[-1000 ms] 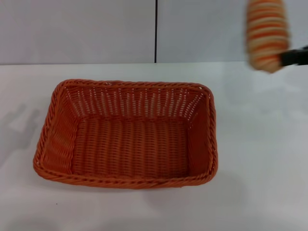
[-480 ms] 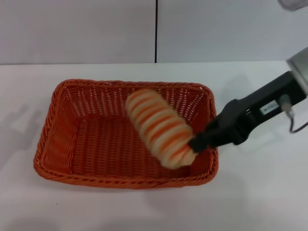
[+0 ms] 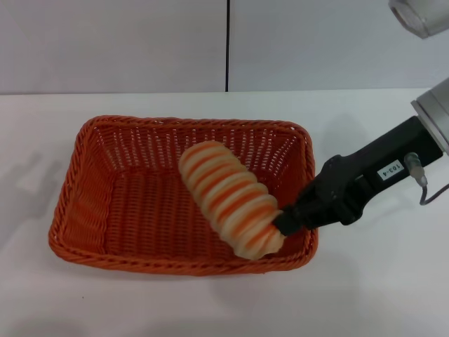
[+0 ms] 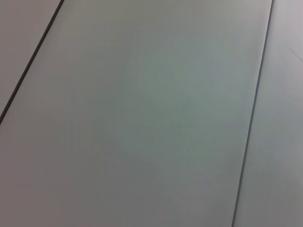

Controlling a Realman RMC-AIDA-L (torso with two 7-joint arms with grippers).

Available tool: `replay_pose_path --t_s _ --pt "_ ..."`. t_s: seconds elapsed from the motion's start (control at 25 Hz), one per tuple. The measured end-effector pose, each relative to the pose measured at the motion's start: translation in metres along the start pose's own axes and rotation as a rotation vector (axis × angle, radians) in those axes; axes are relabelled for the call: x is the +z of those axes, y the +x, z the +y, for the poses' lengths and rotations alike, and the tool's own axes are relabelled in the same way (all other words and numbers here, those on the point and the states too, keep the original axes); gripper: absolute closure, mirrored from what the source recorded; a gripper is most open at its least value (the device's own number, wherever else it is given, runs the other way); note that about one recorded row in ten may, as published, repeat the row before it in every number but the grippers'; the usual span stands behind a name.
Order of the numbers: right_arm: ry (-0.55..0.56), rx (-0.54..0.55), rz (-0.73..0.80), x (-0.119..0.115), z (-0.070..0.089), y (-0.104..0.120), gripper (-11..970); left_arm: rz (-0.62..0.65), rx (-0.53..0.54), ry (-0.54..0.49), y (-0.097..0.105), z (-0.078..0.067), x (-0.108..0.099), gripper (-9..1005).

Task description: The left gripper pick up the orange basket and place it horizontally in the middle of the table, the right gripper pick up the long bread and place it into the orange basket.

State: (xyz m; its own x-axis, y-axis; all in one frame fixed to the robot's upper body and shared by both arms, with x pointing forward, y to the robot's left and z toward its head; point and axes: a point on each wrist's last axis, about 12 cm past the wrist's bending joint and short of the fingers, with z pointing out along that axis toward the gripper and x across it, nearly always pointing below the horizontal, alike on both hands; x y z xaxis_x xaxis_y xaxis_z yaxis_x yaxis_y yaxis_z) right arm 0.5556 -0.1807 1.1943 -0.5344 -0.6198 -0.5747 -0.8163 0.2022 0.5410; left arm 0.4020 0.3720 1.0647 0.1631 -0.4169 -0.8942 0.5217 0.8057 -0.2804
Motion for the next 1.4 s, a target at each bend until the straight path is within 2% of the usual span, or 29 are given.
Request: replay_pose_path --t_s 0.36,0.48,0.52,0.56,0.6,0.64,0.76,0.8,0.84,0.96,1.0,1.04,1.24,1.28,1.32,1.36,1.4 --pt "0.006 -0.019 -0.089 -0.014 -0.002 -0.001 795 0.001 0.000 -0.002 0.000 -0.001 -0.002 600" --pt "0.053 -0.042 -0.147 -0.031 0.000 -0.002 624 0.003 0.000 -0.004 0.000 -0.001 -0.002 600" --pt "0.100 -0.066 -0.218 -0.049 0.004 0.002 567 0.007 0.000 -0.005 0.001 -0.001 -0.003 599" --pt "0.100 -0.066 -0.218 -0.049 0.004 0.002 539 0.007 0.000 -0.005 0.001 -0.001 -0.003 599" --pt "0.171 -0.098 -0.304 -0.069 0.008 0.010 511 0.009 0.000 -0.007 0.001 -0.001 -0.003 599" --pt "0.171 -0.098 -0.304 -0.069 0.008 0.010 483 0.009 0.000 -0.007 0.001 -0.001 -0.003 599" --pt "0.316 -0.148 -0.461 -0.096 0.012 0.031 398 0.013 0.016 -0.016 0.001 -0.001 -0.006 599" --pt "0.410 -0.162 -0.588 -0.109 0.010 0.053 370 0.014 0.025 -0.019 0.001 -0.001 -0.007 599" --pt "0.410 -0.162 -0.588 -0.109 0.010 0.053 357 0.014 0.025 -0.019 0.001 -0.001 -0.007 599" --pt "0.533 -0.172 -0.759 -0.118 0.000 0.086 318 0.016 0.044 -0.026 0.001 -0.001 -0.009 599" --pt "0.605 -0.177 -0.856 -0.117 -0.007 0.113 305 0.025 0.090 -0.043 0.001 0.000 -0.012 599" --pt "0.605 -0.177 -0.856 -0.117 -0.007 0.113 305 0.025 0.090 -0.043 0.001 0.000 -0.012 599" --pt "0.735 -0.219 -1.088 -0.099 -0.028 0.166 305 0.010 0.137 -0.108 0.001 0.004 -0.019 599" --pt "0.776 -0.228 -1.137 -0.094 -0.031 0.176 305 0.001 0.165 -0.138 0.002 0.004 -0.021 598" --pt "0.873 -0.238 -1.223 -0.081 -0.038 0.193 305 0.001 0.165 -0.138 0.002 0.004 -0.021 598" --pt "0.873 -0.238 -1.223 -0.081 -0.038 0.193 305 0.001 0.165 -0.138 0.002 0.004 -0.021 598" --pt "0.974 -0.235 -1.290 -0.070 -0.042 0.206 305 -0.005 0.224 -0.205 0.006 0.005 -0.028 598"
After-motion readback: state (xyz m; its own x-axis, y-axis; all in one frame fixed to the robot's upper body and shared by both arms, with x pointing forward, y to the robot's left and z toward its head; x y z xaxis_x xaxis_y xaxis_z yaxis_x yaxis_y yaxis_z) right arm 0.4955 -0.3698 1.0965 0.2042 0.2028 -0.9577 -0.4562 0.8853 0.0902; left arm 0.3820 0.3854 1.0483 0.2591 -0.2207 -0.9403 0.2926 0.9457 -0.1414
